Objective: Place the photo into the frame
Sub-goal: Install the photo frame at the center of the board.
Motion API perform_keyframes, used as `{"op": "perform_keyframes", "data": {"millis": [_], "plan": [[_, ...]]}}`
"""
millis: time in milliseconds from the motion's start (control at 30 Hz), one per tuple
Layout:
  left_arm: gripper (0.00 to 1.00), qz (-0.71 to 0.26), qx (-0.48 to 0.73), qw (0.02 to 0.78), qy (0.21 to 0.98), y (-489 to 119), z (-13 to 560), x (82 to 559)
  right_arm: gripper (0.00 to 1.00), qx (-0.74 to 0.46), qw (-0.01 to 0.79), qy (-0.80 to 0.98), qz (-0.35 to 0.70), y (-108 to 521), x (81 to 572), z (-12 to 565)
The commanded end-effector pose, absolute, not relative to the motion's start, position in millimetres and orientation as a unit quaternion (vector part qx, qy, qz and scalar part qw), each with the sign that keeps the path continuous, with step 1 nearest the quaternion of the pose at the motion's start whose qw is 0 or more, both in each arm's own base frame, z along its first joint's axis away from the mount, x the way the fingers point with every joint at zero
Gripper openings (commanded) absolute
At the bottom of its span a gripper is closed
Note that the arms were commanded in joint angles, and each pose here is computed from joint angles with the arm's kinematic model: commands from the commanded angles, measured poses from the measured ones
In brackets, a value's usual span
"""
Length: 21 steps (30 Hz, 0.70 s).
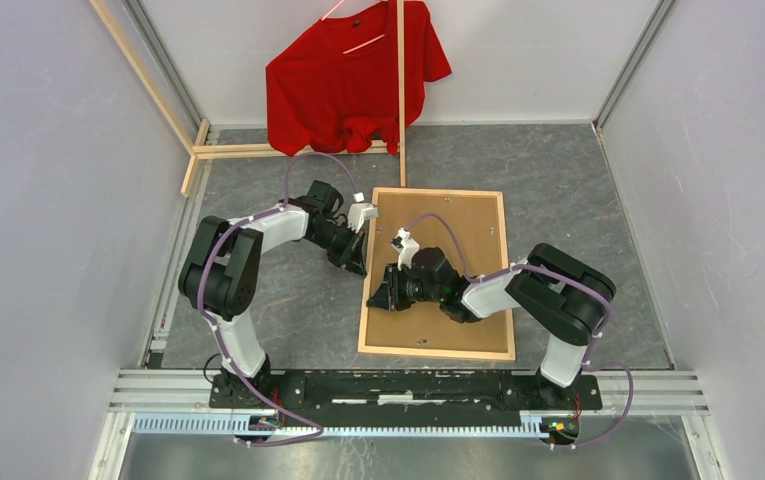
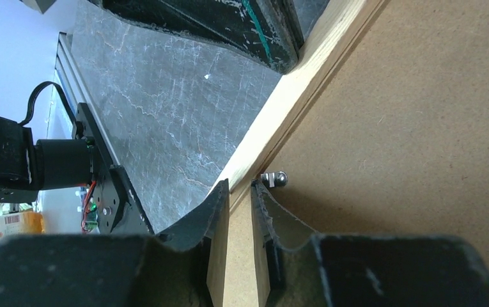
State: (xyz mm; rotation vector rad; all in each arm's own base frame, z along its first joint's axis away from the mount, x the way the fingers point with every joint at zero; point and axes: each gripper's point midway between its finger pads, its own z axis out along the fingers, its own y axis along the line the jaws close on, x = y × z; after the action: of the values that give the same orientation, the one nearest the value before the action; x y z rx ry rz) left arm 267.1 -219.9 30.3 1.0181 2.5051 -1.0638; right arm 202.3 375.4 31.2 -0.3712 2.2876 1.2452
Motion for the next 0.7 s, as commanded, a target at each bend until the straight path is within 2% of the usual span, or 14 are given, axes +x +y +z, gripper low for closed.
{"op": "perform_keyframes", "data": {"millis": [0,233,667], "plan": [[0.05,-0.346,0.367,0.117,0.855,-218,25,266,0.26,-0.141,0.319,0.810,0.471,389,231,64],[0.05,-0.344,0.371,0.116,0.855,-217,26,264,0.31,-0.139,0.348,0.799,0.471,374,226,89],[0.04,-0.343,0.371,0.117,0.855,-217,27,264,0.37,-0.121,0.302,0.831,0.450,365,204,49]]}}
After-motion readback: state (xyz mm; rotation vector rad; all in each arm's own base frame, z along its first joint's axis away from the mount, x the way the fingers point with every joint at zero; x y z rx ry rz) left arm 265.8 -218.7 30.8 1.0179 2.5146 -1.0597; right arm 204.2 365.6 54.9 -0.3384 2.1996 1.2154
